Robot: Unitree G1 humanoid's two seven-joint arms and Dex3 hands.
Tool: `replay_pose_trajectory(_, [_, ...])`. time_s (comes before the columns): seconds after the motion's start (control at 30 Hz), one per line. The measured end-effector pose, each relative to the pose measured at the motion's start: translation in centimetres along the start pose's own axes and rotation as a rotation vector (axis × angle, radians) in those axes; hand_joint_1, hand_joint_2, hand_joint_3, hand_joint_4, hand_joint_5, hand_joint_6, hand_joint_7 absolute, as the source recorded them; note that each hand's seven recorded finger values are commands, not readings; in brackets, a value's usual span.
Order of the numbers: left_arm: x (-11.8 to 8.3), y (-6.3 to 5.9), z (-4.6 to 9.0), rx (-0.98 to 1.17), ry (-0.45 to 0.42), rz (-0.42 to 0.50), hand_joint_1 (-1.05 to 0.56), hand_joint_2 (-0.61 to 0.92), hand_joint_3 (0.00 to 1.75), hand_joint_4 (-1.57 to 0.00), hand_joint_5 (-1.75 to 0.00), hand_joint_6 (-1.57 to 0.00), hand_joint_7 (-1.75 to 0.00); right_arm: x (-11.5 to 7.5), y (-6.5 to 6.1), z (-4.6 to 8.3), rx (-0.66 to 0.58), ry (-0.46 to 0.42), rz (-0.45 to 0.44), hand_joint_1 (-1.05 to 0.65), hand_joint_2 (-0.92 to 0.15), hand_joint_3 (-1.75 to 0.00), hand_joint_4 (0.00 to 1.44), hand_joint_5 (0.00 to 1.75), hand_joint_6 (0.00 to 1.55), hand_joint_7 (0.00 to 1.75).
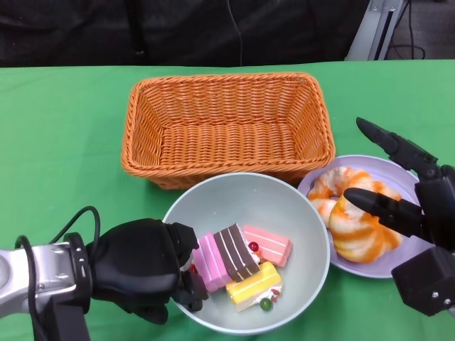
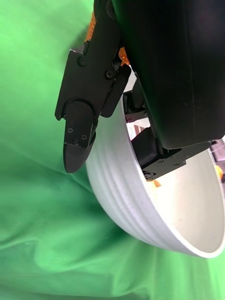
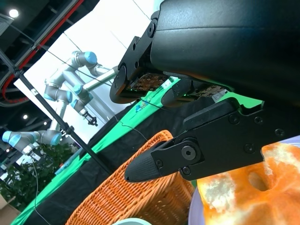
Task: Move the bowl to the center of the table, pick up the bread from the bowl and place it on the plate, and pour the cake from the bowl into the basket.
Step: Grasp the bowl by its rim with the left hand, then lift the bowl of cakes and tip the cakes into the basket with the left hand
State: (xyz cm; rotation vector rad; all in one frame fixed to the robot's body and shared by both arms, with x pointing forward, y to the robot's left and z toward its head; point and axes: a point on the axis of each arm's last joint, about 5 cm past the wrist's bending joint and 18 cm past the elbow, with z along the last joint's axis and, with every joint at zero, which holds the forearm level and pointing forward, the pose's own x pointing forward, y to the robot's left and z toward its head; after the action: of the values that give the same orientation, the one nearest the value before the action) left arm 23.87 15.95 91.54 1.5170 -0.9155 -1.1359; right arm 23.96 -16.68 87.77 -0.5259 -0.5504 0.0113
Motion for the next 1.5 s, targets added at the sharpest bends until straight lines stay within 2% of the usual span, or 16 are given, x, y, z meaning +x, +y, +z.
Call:
replay_pose_trajectory(0.4, [-0.2, 0.0, -0.1, -0.002, 0.008, -0.012, -0.53, 0.92, 0.22, -0.45, -1.21, -0.65, -0.71, 0.0, 0.0, 0.0, 0.0, 0.001, 0.0, -0.55, -0.91, 0.0, 0.72, 0.01, 0.48, 0.0])
replay_pose_trajectory(0.6, [-0.3, -1.2, -0.2, 0.004, 0.014, 0.097, -0.5, 0.92, 0.16, -0.46, -1.16, -0.62, -0.68, -0.1, 0.1, 0.0, 0.013, -0.006, -0.002, -0.54, -0.9, 0.0, 0.72, 0.01, 0.48, 0.0])
replay_pose_trajectory(0.67, [-0.2, -2.2, -0.3, -0.004, 0.019, 0.148, -0.46, 0.92, 0.15, -0.45, -1.23, -0.62, -0.7, -0.1, 0.1, 0.0, 0.015, -0.007, 0.0, -0.55, -0.91, 0.0, 0.73, 0.01, 0.49, 0.0])
replay_pose_trajectory(0.7, [-0.1, -2.8, -0.2, -0.016, 0.017, 0.177, -0.43, 0.92, 0.12, -0.38, -1.52, -0.65, -0.75, -0.2, 0.1, 0.0, 0.017, -0.01, 0.0, -0.54, -0.91, 0.0, 0.73, 0.01, 0.49, 0.0])
replay_pose_trajectory(0.73, [0.0, -3.3, -0.2, -0.031, 0.012, 0.207, -0.42, 0.92, 0.11, -0.35, -1.63, -0.66, -0.77, -0.2, 0.1, 0.0, 0.02, -0.015, 0.001, -0.54, -0.91, 0.0, 0.73, 0.01, 0.49, 0.01])
replay_pose_trajectory(0.8, [0.3, -3.9, -0.2, -0.053, -0.001, 0.244, -0.41, 0.92, 0.1, -0.33, -1.72, -0.66, -0.78, -0.2, 0.1, 0.0, 0.024, -0.022, 0.002, -0.54, -0.91, 0.0, 0.73, 0.01, 0.49, 0.0])
replay_pose_trajectory(1.0, [0.5, -4.2, -0.6, -0.044, -0.024, 0.275, -0.41, 0.92, 0.1, -0.32, -1.75, -0.66, -0.79, -0.4, 0.2, -0.1, 0.026, -0.017, 0.006, -0.54, -0.91, 0.0, 0.73, 0.01, 0.49, 0.0])
replay_pose_trajectory(1.07, [0.5, -4.6, -0.7, -0.065, -0.024, 0.334, -0.36, 0.92, 0.15, -0.29, -1.75, -0.59, -0.92, -0.6, 0.2, -0.3, 0.033, -0.025, 0.01, -0.54, -0.92, -0.03, 0.78, 0.04, 0.49, 0.0])
replay_pose_trajectory(1.2, [0.7, -5.3, -0.7, -0.09, -0.04, 0.427, -0.35, 0.92, 0.17, -0.27, -1.75, -0.57, -0.98, -0.9, 0.3, -0.6, 0.052, -0.038, 0.022, -0.5, -0.92, -0.03, 0.81, 0.05, 0.49, 0.0])
replay_pose_trajectory(1.37, [0.7, -5.8, -0.6, -0.078, -0.052, 0.447, -0.37, 0.92, 0.14, -0.29, -1.75, -0.57, -1.01, -0.7, 0.3, -0.6, 0.084, -0.09, 0.013, -0.46, -0.92, -0.01, 0.84, 0.06, 0.49, 0.0])
replay_pose_trajectory(1.5, [0.7, -5.8, -0.7, -0.067, -0.059, 0.459, -0.38, 0.92, 0.11, -0.31, -1.75, -0.58, -1.03, -0.8, 0.3, -0.7, 0.098, -0.099, 0.014, -0.45, -0.92, -0.03, 0.84, 0.06, 0.48, 0.0])
